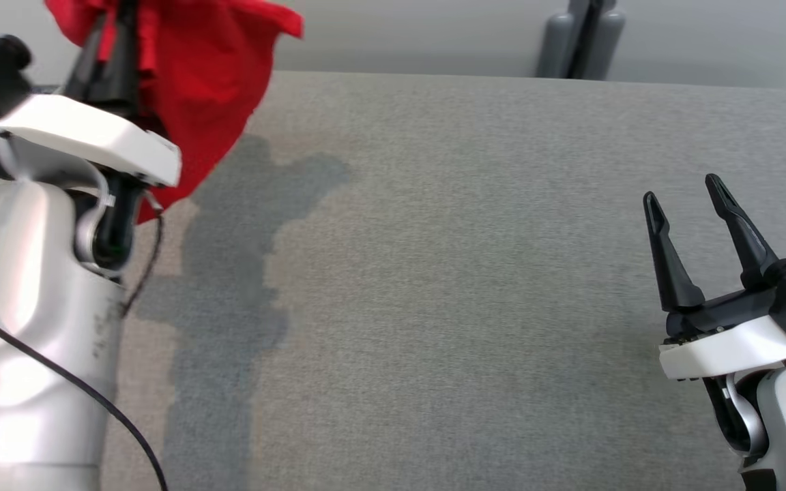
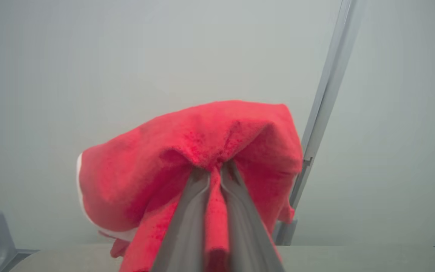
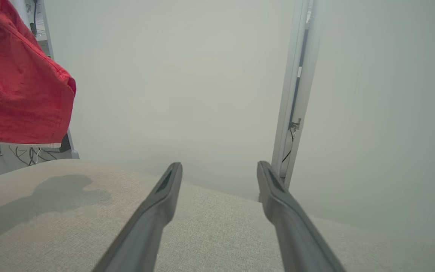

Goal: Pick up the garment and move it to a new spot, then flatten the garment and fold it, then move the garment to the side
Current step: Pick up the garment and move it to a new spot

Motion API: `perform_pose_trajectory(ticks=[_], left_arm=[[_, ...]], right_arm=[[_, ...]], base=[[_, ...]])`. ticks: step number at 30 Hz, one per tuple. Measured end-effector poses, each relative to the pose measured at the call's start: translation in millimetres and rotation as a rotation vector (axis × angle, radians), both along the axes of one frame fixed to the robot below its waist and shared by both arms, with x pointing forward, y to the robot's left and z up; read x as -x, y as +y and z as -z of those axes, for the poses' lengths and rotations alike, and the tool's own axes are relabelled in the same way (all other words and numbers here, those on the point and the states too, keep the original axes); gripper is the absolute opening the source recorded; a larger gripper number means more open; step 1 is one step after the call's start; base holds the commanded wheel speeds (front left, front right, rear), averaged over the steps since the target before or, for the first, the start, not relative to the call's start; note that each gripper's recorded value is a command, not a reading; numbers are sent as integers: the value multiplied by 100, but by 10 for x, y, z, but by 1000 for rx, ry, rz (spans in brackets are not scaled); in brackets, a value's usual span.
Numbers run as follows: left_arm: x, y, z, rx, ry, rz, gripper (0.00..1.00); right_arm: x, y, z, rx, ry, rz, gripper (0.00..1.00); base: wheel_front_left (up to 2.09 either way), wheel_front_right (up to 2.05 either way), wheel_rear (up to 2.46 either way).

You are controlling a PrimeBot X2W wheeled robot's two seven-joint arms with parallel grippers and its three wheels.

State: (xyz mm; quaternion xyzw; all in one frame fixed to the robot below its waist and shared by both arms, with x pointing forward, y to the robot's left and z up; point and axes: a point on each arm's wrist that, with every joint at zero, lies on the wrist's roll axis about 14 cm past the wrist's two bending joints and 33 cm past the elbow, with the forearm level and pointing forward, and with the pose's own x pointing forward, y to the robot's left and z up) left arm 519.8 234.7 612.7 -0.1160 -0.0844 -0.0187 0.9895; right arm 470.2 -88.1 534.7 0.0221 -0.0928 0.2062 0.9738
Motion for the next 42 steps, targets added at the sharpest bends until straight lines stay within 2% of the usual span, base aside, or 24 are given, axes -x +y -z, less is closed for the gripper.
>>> perform_pose_trajectory(ticks=[10,15,19,22,24,25,26,27,28,29,35,40,42], left_arm=[[190,-1271,-90,83,-59,296,0],[232,-1928,236,78,32,420,0],[304,-2435,597,19,106,527,0],[400,-2790,954,-123,152,603,0],[474,-2973,1201,-176,196,653,0],[508,-3048,1318,-194,219,677,15],[545,-3122,1420,-213,236,700,22],[580,-3190,1513,-225,253,722,35],[613,-3253,1599,-233,268,743,58],[630,-3299,1663,-235,278,757,100],[610,-3402,1761,-185,292,774,100],[539,-3333,1454,-100,210,750,100],[450,-3176,1231,-36,159,686,100]], right_arm=[[182,-481,-144,1,-29,141,100],[291,-728,-123,3,-18,212,100],[356,-919,-100,-2,-6,270,100],[416,-1054,-45,4,13,311,100],[455,-1164,-9,12,25,343,100],[471,-1218,-2,11,29,360,100],[481,-1272,-6,10,29,377,100],[495,-1309,1,9,32,390,100],[513,-1349,14,11,37,403,100],[533,-1387,32,12,44,416,100],[579,-1532,92,18,63,462,100],[526,-1437,28,6,42,434,100],[480,-1341,-8,6,28,401,100]], base=[[0,0,0],[0,0,0],[0,0,0],[0,0,0],[0,0,0],[0,0,0],[0,0,0],[0,0,0],[0,0,0],[0,0,0],[0,0,0],[0,0,0],[0,0,0]])
